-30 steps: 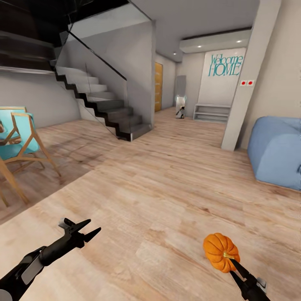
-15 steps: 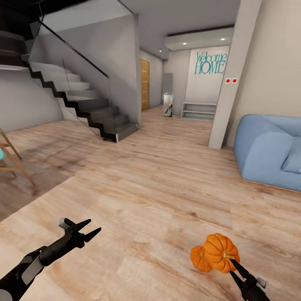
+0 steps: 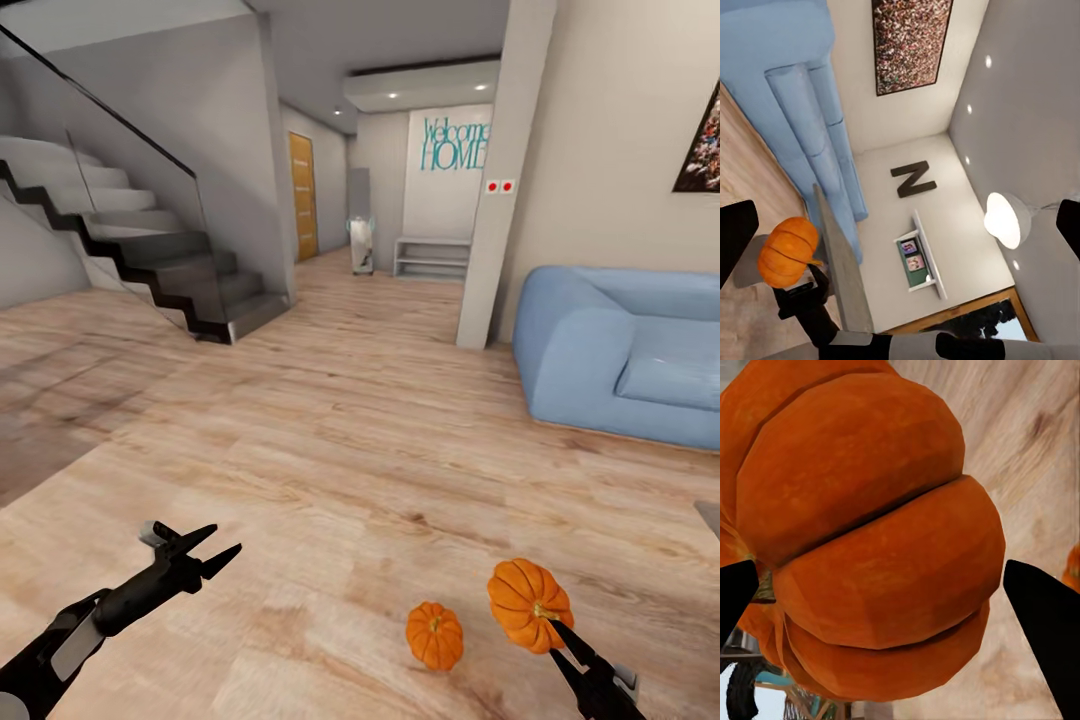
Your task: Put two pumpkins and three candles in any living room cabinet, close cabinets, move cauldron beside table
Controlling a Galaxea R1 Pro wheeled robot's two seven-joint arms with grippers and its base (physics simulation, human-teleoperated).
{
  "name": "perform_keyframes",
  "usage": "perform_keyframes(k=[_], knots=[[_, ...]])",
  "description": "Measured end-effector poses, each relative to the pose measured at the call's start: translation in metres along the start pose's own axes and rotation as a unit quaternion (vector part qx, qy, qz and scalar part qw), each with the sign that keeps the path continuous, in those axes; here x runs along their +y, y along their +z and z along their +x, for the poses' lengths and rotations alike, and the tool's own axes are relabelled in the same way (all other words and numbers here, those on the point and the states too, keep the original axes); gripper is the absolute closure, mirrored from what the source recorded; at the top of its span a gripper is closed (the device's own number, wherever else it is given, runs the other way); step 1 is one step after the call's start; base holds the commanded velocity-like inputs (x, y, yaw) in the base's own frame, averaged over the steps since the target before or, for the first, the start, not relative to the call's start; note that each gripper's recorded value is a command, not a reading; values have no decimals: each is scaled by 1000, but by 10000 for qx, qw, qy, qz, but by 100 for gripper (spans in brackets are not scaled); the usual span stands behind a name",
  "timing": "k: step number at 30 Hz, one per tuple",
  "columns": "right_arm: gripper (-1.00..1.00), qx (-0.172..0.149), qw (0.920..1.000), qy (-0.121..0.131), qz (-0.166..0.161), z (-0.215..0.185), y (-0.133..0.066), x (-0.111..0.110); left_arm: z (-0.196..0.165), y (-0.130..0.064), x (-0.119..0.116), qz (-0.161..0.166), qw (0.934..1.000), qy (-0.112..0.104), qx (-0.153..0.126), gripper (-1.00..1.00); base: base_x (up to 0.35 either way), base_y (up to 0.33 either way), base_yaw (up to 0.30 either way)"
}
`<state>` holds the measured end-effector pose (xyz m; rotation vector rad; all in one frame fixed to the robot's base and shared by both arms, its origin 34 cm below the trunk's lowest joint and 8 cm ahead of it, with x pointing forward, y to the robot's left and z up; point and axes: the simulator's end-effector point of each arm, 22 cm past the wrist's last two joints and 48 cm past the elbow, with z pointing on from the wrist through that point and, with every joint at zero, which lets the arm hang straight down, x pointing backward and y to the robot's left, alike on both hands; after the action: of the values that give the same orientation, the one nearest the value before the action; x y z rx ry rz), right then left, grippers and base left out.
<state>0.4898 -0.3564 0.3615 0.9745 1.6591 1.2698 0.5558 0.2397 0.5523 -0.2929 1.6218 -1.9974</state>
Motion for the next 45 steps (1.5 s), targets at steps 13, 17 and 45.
perform_keyframes(k=[13,17,45], knots=[[100,5,10000,24,58,1,-1,-5,0,-1,4,-7,10000,-57,-7,-100,149,-177,-227],[100,-6,10000,26,66,1,-1,-6,1,-2,6,-12,10000,-71,-9,-100,176,-7,-246],[100,-3,9999,52,154,3,-3,-14,1,-4,14,-55,9999,-154,-36,-100,63,10,-252]])
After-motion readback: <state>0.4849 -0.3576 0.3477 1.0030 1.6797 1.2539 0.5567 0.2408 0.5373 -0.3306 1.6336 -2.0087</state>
